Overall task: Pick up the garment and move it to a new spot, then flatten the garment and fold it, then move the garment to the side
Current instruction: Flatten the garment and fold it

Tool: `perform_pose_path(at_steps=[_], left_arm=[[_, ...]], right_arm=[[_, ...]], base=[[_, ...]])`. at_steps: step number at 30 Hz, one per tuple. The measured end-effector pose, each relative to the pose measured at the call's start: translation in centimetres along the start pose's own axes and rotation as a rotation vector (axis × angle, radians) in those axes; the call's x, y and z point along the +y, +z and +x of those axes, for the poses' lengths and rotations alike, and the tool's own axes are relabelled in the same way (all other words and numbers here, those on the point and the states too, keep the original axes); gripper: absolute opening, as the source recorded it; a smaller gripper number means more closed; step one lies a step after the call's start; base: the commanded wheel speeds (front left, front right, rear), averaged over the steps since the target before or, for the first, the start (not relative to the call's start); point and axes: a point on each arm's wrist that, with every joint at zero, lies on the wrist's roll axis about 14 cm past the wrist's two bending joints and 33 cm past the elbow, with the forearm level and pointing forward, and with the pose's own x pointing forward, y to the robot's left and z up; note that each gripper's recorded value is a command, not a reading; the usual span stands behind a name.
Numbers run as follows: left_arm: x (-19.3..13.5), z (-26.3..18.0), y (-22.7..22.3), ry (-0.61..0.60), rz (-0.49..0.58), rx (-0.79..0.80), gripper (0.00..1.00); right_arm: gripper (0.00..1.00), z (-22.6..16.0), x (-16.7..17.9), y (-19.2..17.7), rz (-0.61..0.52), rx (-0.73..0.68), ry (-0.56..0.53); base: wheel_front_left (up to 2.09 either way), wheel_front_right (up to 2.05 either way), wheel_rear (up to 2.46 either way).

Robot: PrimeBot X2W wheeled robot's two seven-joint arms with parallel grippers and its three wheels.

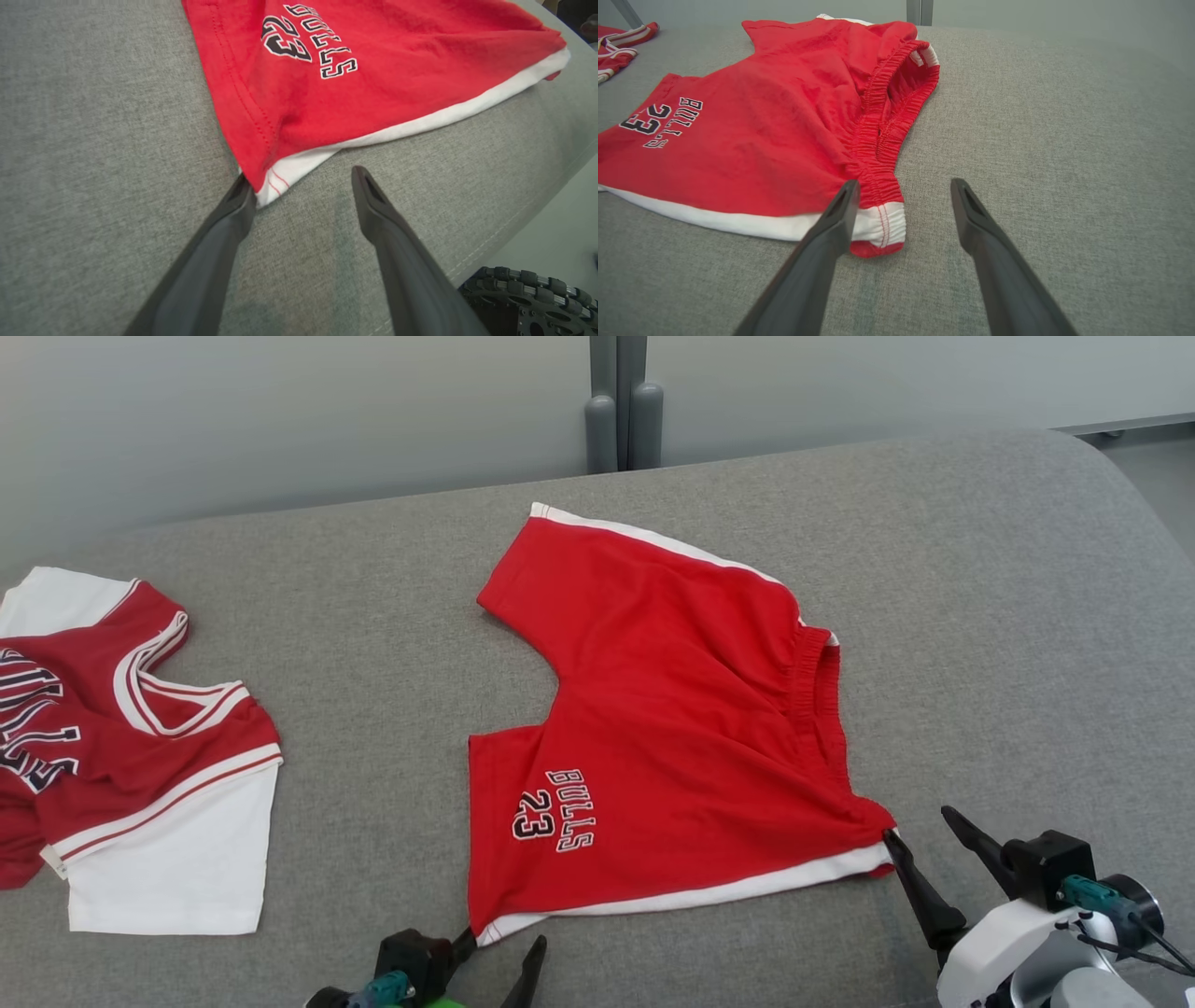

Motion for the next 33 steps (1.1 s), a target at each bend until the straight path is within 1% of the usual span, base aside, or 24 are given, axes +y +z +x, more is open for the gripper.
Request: perform_pose_path(at_steps=[2, 3, 4, 5, 6, 7, 8, 9, 14, 18, 22, 26, 32, 33], left_arm=[[0.0, 0.2, 0.1, -0.007, 0.013, -0.004, 1.00], [-0.1, 0.3, 0.1, -0.009, 0.017, -0.002, 0.95], [-0.1, 0.4, 0.1, -0.013, 0.022, -0.001, 0.78], [-0.1, 0.4, 0.0, -0.018, 0.030, 0.001, 0.55], [-0.1, 0.5, -0.1, -0.020, 0.036, 0.006, 0.45], [-0.1, 0.6, -0.1, -0.020, 0.042, 0.005, 0.26], [0.0, 0.6, 0.0, -0.021, 0.044, 0.003, 0.09], [0.0, 0.7, 0.0, -0.020, 0.045, 0.001, 0.00], [0.3, 0.9, 0.1, -0.016, 0.053, -0.006, 0.00], [0.5, 1.0, 0.5, -0.012, 0.058, -0.027, 0.00], [2.2, 0.8, 0.9, 0.051, 0.051, -0.047, 0.00], [4.1, 0.5, 1.3, 0.123, 0.043, -0.063, 0.00], [4.7, 0.3, 0.9, 0.148, 0.041, -0.057, 0.00], [4.7, 0.3, 0.9, 0.148, 0.041, -0.057, 0.00]], right_arm=[[1.00, 0.3, 0.1, 0.1, -0.004, 0.001, 0.006], [1.00, 0.4, 0.2, 0.0, -0.005, 0.003, 0.013], [1.00, 0.4, 0.4, 0.0, -0.006, 0.006, 0.020], [1.00, 0.6, 0.5, -0.1, -0.008, 0.007, 0.026], [1.00, 0.7, 0.7, -0.1, -0.010, 0.009, 0.034], [1.00, 0.8, 0.8, -0.2, -0.014, 0.014, 0.044], [1.00, 0.8, 1.1, -0.4, -0.025, 0.022, 0.055], [1.00, 0.8, 1.3, -0.6, -0.033, 0.032, 0.070], [1.00, 1.0, 1.7, -2.0, -0.068, 0.101, 0.101], [1.00, 1.2, 1.3, -2.4, -0.060, 0.116, 0.094], [1.00, 1.5, 1.5, -2.4, -0.032, 0.117, 0.096], [1.00, 1.6, 2.2, -2.5, -0.024, 0.124, 0.123], [1.00, 1.2, 2.6, -3.1, -0.043, 0.148, 0.161], [0.98, 1.2, 2.8, -3.1, -0.043, 0.150, 0.165]], base=[[0.00, 0.00, 0.00], [0.00, 0.00, 0.00], [0.00, 0.00, 0.00], [0.00, 0.00, 0.00], [0.00, 0.00, 0.00], [0.00, 0.00, 0.00], [0.00, 0.00, 0.00], [0.00, 0.00, 0.00], [0.00, 0.00, 0.00], [0.00, 0.00, 0.00], [0.00, 0.00, 0.00], [0.00, 0.00, 0.00], [0.00, 0.00, 0.00], [0.00, 0.00, 0.00]])
